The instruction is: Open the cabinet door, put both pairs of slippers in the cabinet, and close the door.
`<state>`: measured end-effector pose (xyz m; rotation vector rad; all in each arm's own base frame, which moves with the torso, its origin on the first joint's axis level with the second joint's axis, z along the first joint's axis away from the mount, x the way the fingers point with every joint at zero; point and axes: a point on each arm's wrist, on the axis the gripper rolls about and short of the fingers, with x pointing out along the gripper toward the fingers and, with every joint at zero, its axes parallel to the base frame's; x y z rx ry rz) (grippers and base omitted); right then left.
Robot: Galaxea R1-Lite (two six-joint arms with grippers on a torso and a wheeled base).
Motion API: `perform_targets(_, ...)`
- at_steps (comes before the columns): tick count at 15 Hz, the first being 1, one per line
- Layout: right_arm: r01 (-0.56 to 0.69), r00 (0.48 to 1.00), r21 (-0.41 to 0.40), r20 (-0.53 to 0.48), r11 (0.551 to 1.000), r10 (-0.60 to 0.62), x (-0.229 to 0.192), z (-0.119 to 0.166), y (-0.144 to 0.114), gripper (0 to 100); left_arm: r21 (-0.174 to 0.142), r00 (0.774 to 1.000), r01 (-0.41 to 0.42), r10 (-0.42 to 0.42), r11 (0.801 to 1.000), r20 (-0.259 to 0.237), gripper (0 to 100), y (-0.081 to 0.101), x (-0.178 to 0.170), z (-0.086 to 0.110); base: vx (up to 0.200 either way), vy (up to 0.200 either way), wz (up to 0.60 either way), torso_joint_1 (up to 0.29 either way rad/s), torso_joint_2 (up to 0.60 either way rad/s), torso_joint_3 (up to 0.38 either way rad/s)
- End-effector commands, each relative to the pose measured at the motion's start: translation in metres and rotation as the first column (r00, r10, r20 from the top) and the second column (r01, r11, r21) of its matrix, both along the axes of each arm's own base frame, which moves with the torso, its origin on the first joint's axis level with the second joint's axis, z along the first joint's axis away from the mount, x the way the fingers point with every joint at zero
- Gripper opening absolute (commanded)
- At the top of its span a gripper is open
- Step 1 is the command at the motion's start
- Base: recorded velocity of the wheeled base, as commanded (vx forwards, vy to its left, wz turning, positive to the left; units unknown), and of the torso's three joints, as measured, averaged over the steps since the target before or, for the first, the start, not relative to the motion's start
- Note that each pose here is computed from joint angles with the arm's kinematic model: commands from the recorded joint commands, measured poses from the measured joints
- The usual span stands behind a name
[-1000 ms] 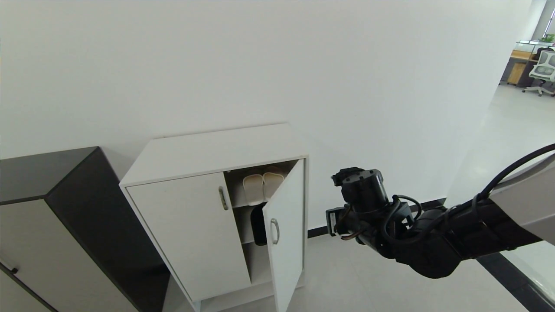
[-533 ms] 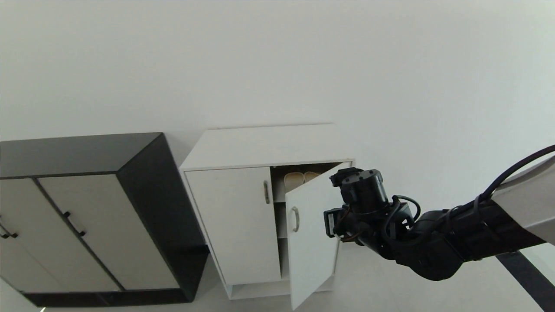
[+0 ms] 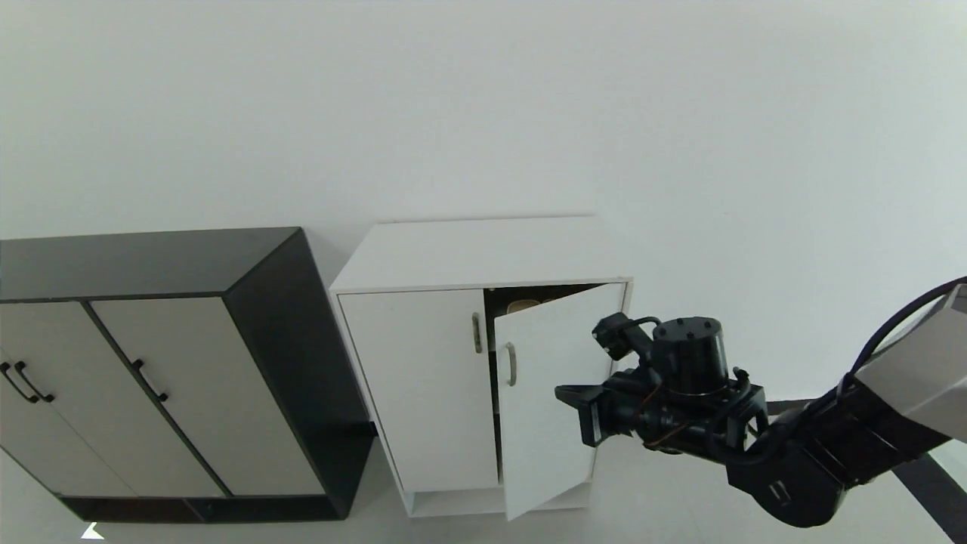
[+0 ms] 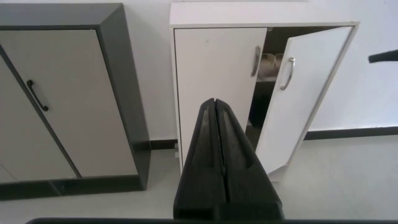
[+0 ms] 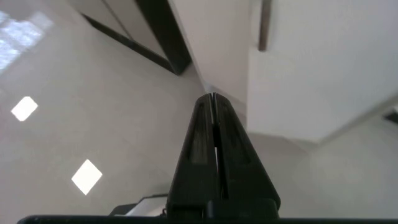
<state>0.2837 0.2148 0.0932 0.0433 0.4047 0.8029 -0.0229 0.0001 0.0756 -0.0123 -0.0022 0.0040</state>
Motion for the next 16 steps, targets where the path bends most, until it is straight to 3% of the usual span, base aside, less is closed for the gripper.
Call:
perform_targets(1, -0.045, 0.998, -0.023, -0.042, 0.999, 0.044, -0.003, -0.023, -0.020, 0, -0.001, 1.000, -0.001, 0.001, 1.000, -0.001, 0, 0.000, 0.000, 0.000, 0.000, 0.000, 0.00, 0.000, 0.00, 0.000)
perform_targets(16, -0.056, 0.997, -0.043, -0.059, 0.997, 0.054, 0.000, -0.036, -0.014, 0, -0.003, 1.000, -0.001, 0.001, 1.000, -0.001, 0, 0.000, 0.000, 0.000, 0.200, 0.000, 0.00, 0.003, 0.00, 0.003)
